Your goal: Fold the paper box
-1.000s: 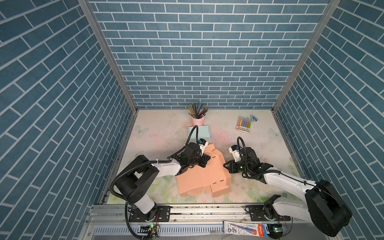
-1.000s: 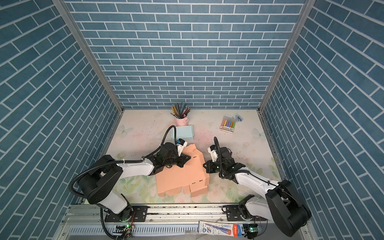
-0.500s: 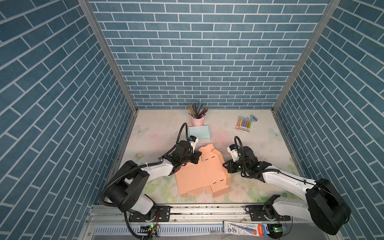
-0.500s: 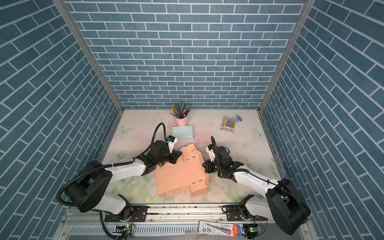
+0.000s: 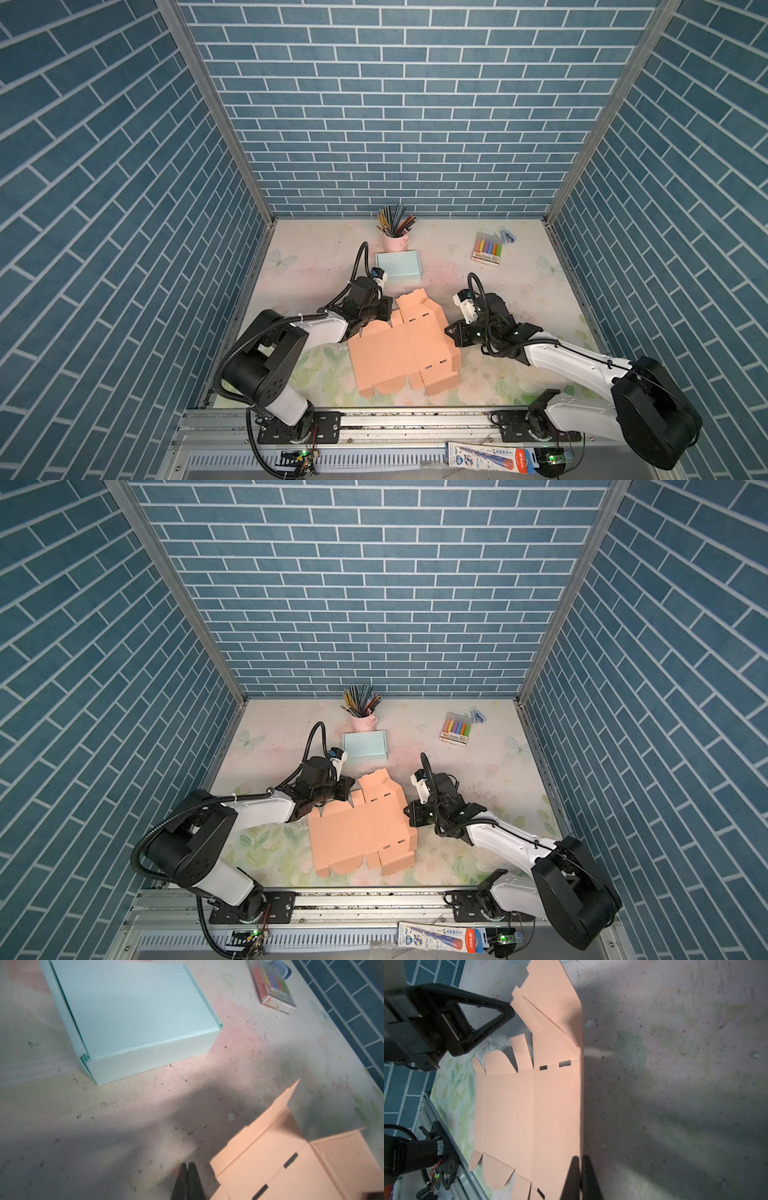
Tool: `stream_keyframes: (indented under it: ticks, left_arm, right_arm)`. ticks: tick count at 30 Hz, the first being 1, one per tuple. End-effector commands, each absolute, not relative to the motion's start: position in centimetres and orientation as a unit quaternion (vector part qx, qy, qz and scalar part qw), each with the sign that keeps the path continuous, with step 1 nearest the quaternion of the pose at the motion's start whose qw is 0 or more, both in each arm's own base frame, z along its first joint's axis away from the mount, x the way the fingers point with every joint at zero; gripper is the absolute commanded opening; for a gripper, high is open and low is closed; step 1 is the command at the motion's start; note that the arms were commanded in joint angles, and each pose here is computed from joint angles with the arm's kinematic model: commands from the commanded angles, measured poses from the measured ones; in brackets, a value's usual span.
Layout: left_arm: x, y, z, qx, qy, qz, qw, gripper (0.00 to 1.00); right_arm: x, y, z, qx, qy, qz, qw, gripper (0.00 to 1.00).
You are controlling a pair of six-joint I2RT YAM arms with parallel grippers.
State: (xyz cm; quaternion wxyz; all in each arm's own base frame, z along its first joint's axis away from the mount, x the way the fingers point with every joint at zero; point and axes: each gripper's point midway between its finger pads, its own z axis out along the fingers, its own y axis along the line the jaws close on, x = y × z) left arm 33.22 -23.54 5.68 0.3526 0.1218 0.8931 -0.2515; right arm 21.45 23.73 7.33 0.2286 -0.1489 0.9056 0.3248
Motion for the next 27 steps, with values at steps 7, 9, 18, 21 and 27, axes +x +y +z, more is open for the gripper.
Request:
stream_keyframes:
  ticks: [7, 9, 18, 21, 27]
  left_arm:
    - [33.0, -24.0, 5.5, 0.136, 0.890, -0.258, 0.350, 0.00]
    - [32.8, -24.0, 5.5, 0.138, 0.890, -0.260, 0.348, 0.00]
    - [32.0, -24.0, 5.7, 0.145, 0.890, -0.262, 0.343, 0.00]
    - [31.8, -24.2, 5.5, 0.148, 0.891, -0.262, 0.340, 0.00]
    - [32.1, -23.3, 5.3, 0.141, 0.894, -0.245, 0.347, 0.00]
  right_arm:
    - [21.8, 24.1, 8.6, -0.164, 0.899, 0.324, 0.246, 0.00]
    - [21.9, 24.1, 8.6, -0.164, 0.899, 0.323, 0.247, 0.00]
    - [22.1, 24.3, 9.0, -0.166, 0.897, 0.324, 0.249, 0.00]
    - [22.1, 24.3, 9.1, -0.166, 0.897, 0.324, 0.251, 0.00]
    - [21.9, 24.2, 9.2, -0.167, 0.897, 0.324, 0.252, 0.00]
